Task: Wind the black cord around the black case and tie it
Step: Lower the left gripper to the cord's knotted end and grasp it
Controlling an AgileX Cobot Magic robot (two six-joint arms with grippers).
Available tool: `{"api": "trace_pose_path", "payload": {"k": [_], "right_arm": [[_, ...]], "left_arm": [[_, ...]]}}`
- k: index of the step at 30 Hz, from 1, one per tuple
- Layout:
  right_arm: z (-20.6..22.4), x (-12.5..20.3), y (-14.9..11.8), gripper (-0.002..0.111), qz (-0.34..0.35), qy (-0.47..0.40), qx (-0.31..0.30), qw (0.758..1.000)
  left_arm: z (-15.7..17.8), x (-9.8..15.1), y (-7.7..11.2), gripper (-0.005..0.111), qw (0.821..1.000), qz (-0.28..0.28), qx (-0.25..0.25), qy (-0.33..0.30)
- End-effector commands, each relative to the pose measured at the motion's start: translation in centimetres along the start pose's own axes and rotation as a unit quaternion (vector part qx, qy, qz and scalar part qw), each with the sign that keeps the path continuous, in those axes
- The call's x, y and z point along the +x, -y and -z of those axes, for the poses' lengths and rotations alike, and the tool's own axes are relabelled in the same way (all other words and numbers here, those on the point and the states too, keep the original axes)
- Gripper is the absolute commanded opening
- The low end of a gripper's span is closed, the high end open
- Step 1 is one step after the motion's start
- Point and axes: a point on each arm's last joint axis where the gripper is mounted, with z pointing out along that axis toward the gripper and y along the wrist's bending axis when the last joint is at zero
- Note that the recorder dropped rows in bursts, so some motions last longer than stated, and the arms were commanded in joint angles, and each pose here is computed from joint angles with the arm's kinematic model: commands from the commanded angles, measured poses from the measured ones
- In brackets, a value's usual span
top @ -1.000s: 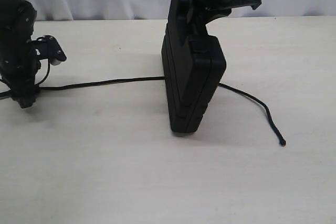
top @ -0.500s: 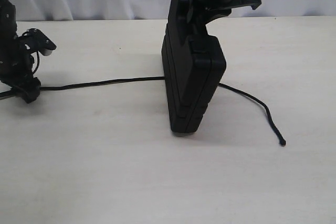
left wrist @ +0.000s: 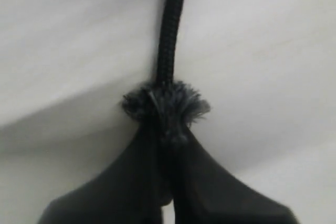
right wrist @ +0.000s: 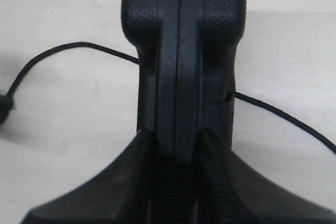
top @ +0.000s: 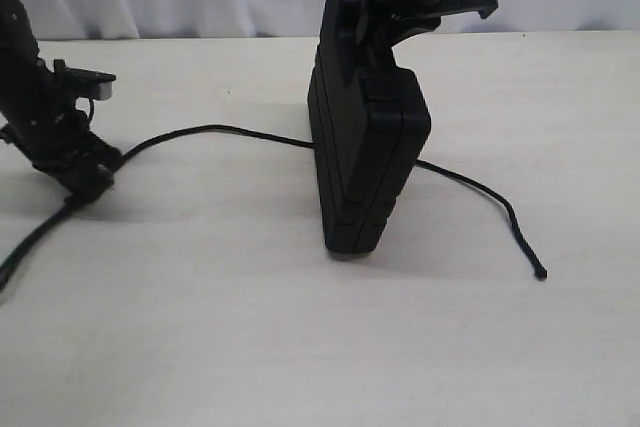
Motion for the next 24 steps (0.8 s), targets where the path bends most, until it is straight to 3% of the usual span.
{"api": "trace_pose_path", "payload": {"k": [1,4,9,12,15,19,24], "right_arm": [[0.6,0.1,-0.1,0.004,0.002,-0.002,-0.005,1.0],[0.6,0.1,-0.1,0.004,0.002,-0.002,-0.005,1.0],[0.6,0.1,-0.1,0.004,0.002,-0.002,-0.005,1.0],[0.6,0.1,-0.1,0.004,0.002,-0.002,-0.005,1.0],[0.6,0.1,-0.1,0.004,0.002,-0.002,-0.005,1.0],[0.6,0.0,-0.1,0.004,0.002,0.001,-0.006,1.0],[0.6,0.0,-0.1,0.004,0.002,0.003,-0.007,1.0]], "left_arm": [[-1.5,-1.0,2.4,0.01,0.985,0.091,0.142,0.024],[-1.2,-1.4,3.8,0.03,0.975,0.093,0.199,0.036],[-1.3,-2.0,5.7,0.06,0.972,0.059,0.222,0.041],[-1.1,-1.9,6.5,0.062,0.972,-0.023,0.232,0.039],[-0.1,-2.3,6.1,0.062,0.974,-0.085,0.209,0.028],[1.7,-3.0,5.2,0.061,0.986,-0.08,0.147,0.013],[4.2,-3.4,5.4,0.045,0.984,-0.128,0.111,0.052]]}}
